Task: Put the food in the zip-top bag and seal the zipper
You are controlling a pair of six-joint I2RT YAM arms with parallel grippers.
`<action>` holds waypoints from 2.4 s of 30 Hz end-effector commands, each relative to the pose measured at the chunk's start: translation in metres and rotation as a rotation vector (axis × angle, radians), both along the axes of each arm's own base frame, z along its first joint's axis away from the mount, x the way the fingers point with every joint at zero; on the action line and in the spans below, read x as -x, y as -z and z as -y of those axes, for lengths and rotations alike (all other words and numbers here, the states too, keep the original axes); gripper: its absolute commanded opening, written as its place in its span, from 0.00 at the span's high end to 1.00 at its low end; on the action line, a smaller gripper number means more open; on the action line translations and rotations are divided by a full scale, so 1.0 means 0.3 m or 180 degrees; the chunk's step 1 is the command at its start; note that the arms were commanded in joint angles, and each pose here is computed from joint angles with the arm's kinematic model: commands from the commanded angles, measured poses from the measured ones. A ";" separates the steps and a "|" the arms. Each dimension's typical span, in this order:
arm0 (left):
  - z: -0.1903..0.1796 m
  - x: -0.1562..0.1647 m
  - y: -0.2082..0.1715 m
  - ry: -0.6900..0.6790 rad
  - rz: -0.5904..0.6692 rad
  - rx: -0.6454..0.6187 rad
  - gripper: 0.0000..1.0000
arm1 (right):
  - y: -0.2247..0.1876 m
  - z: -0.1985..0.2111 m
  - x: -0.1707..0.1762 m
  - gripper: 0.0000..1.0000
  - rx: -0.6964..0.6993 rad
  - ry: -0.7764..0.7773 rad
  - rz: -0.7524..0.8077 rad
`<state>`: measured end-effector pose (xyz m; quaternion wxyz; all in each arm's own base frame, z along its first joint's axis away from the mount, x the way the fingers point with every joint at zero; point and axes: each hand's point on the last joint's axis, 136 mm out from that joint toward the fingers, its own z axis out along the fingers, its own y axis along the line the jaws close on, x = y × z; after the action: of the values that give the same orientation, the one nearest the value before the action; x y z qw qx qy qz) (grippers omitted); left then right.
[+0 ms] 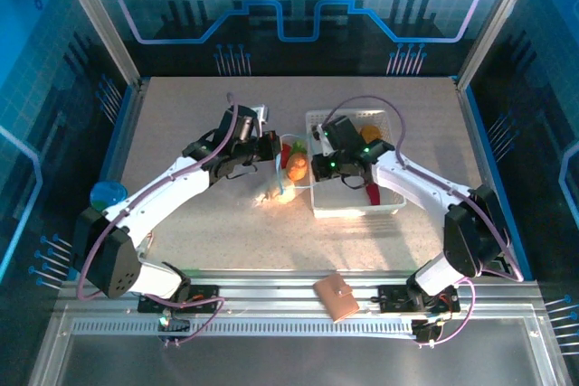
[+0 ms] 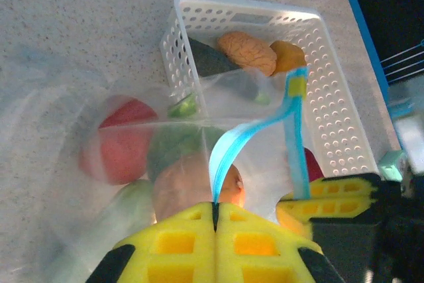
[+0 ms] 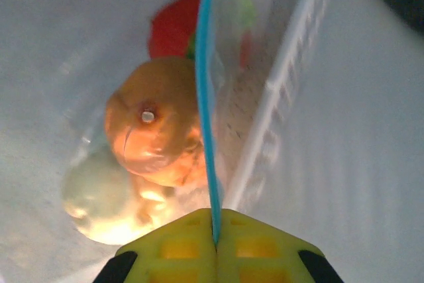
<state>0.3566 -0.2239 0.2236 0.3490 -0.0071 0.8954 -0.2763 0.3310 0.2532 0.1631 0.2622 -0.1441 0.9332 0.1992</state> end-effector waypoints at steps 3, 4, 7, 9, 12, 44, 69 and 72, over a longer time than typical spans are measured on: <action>-0.054 0.035 -0.168 -0.0027 0.0327 -0.0086 1.00 | -0.238 -0.102 -0.020 0.99 -0.0354 -0.0411 0.0294; -0.058 0.045 -0.185 -0.0023 0.0350 -0.0093 1.00 | -0.271 -0.120 -0.017 0.99 -0.0429 -0.0486 0.0302; -0.074 0.075 -0.244 -0.0016 0.0440 -0.0130 1.00 | -0.350 -0.173 -0.004 0.99 -0.0570 -0.0701 0.0331; -0.084 0.093 -0.295 -0.0022 0.0528 -0.0141 1.00 | -0.399 -0.202 0.000 0.98 -0.0635 -0.0813 0.0375; -0.101 0.122 -0.384 -0.0029 0.0679 -0.0150 1.00 | -0.442 -0.235 0.005 0.97 -0.0728 -0.0939 0.0377; 0.038 -0.017 -0.188 0.0146 0.0363 -0.0257 1.00 | -0.149 0.004 -0.132 0.76 -0.0197 -0.0345 -0.0059; 0.059 0.039 -0.113 0.0336 0.0300 -0.0054 1.00 | 0.160 0.598 0.035 0.28 0.1565 0.0876 -0.0567; 0.063 0.037 -0.112 0.0339 0.0294 -0.0038 1.00 | 0.189 0.604 0.041 0.27 0.1574 0.0861 -0.0653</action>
<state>0.3483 -0.2364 0.2544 0.3761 0.0553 0.8850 -0.2688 0.3211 0.0866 0.1103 0.1579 -0.0669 0.9847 -0.0322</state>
